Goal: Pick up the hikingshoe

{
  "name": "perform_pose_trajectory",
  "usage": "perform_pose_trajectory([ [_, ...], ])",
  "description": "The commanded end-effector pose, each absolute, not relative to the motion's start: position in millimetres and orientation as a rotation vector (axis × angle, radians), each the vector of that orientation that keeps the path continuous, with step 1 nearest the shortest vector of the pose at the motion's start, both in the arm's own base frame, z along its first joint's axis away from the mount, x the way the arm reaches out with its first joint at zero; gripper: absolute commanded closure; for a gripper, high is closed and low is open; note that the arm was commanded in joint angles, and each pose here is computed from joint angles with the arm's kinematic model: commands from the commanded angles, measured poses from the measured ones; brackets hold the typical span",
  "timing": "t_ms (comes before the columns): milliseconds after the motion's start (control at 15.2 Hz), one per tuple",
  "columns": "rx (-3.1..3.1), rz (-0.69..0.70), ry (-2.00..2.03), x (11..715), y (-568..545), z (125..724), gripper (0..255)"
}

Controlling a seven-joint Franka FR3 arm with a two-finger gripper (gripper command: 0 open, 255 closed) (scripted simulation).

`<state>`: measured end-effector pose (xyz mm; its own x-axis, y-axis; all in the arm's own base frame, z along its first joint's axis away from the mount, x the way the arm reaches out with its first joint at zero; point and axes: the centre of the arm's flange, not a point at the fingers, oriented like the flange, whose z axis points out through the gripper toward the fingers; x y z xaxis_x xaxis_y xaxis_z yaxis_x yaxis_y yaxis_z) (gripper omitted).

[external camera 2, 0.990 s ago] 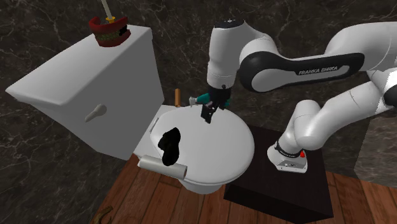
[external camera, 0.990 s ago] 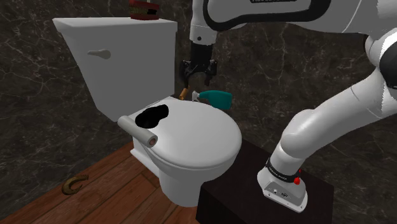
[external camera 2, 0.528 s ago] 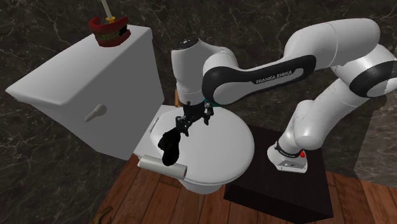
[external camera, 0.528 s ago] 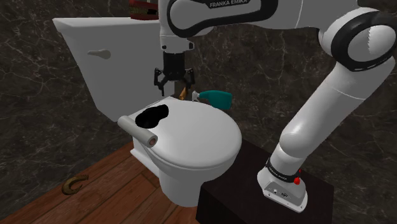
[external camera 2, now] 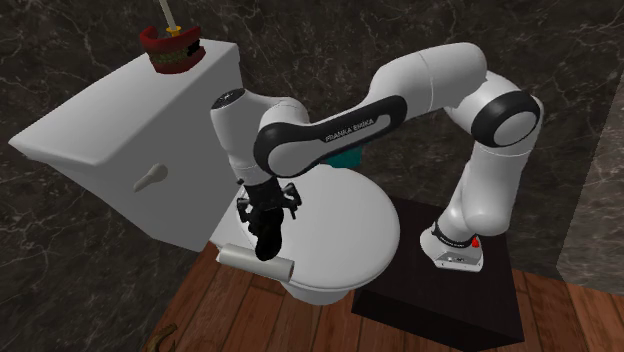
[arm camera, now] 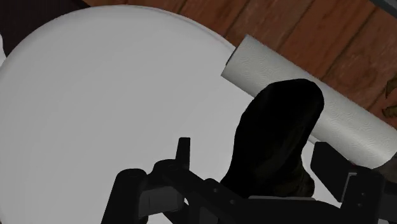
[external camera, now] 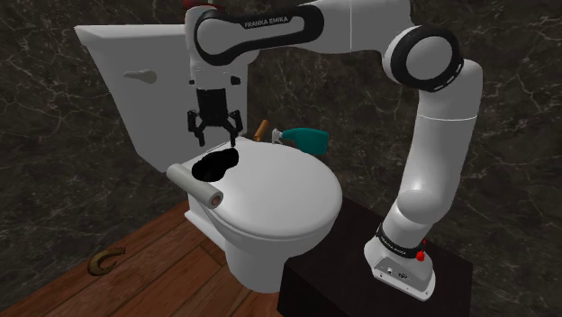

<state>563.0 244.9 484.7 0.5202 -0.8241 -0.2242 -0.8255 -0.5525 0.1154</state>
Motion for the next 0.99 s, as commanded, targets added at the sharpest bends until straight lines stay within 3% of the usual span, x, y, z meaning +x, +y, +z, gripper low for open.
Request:
perform_pose_trajectory([
  [0, -2.666, 0.454, 1.605, 590.0, 248.4, 466.4, 0],
  [198, -2.589, 0.511, 1.724, 616.1, 252.4, 447.5, 0],
  [792, -2.589, 0.511, 1.724, 616.1, 252.4, 407.5, 0],
  [858, -2.589, 0.511, 1.724, 615.9, 252.8, 407.3, 255],
  [924, -2.589, 0.511, 1.724, 616.0, 252.6, 407.3, 255],
])
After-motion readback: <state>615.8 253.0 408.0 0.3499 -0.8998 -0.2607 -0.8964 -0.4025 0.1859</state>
